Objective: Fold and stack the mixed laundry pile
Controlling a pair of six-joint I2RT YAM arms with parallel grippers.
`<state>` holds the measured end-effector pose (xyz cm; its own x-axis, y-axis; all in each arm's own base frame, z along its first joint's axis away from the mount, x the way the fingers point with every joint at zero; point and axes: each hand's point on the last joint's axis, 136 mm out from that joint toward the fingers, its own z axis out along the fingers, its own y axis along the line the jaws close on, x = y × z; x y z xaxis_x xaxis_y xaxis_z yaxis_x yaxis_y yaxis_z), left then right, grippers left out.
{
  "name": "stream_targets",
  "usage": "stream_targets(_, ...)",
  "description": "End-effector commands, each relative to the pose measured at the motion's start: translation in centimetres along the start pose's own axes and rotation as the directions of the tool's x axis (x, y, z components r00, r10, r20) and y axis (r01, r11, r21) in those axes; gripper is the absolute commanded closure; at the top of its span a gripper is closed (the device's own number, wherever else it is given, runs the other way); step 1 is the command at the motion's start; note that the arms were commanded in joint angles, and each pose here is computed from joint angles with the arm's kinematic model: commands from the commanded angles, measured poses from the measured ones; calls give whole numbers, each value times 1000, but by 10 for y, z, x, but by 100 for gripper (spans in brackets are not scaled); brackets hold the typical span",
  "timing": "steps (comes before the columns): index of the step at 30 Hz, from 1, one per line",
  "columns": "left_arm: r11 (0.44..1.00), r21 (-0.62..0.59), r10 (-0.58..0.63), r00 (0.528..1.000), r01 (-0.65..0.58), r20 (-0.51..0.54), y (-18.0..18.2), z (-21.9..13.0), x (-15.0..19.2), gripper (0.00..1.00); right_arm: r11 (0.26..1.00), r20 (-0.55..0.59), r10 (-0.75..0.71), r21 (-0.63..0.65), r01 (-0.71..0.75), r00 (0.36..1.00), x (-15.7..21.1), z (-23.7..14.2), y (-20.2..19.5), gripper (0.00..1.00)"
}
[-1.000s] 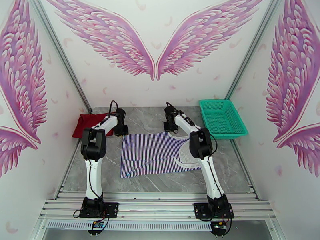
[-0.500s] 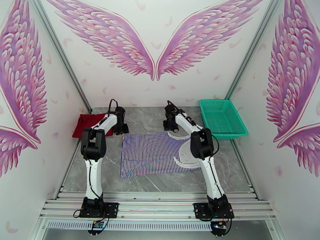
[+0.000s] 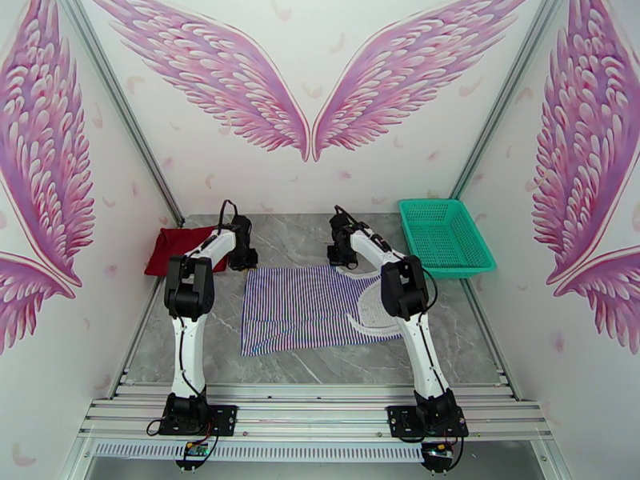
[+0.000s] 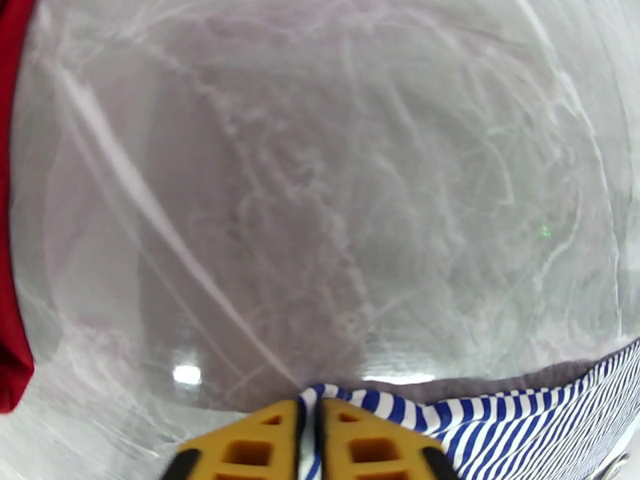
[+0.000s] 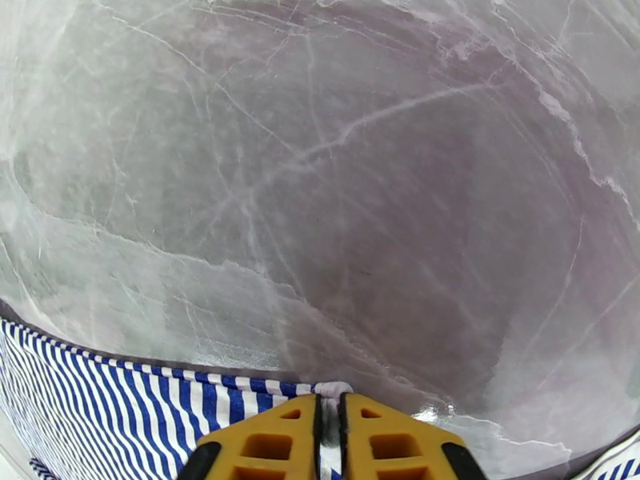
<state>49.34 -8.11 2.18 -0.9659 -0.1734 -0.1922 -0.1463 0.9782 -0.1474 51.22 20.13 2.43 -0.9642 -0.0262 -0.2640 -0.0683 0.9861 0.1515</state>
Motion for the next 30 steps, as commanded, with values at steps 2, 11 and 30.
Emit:
stream_targets(2, 997, 62, 35, 997, -39, 63, -17, -11, -17, 100, 1000, 14, 11, -6, -11, 1000, -7, -15, 2, 93)
stream_targets(11, 993, 75, 81, 990, -90, 117, -18, -42, -10, 100, 1000, 60, 3, -18, -1, 998, -13, -44, 5, 98)
stream_targets(30, 968, 181, 136, 968, -175, 212, -23, -85, 45, 100, 999, 83, 33, -20, -32, 996, 38, -83, -6, 100)
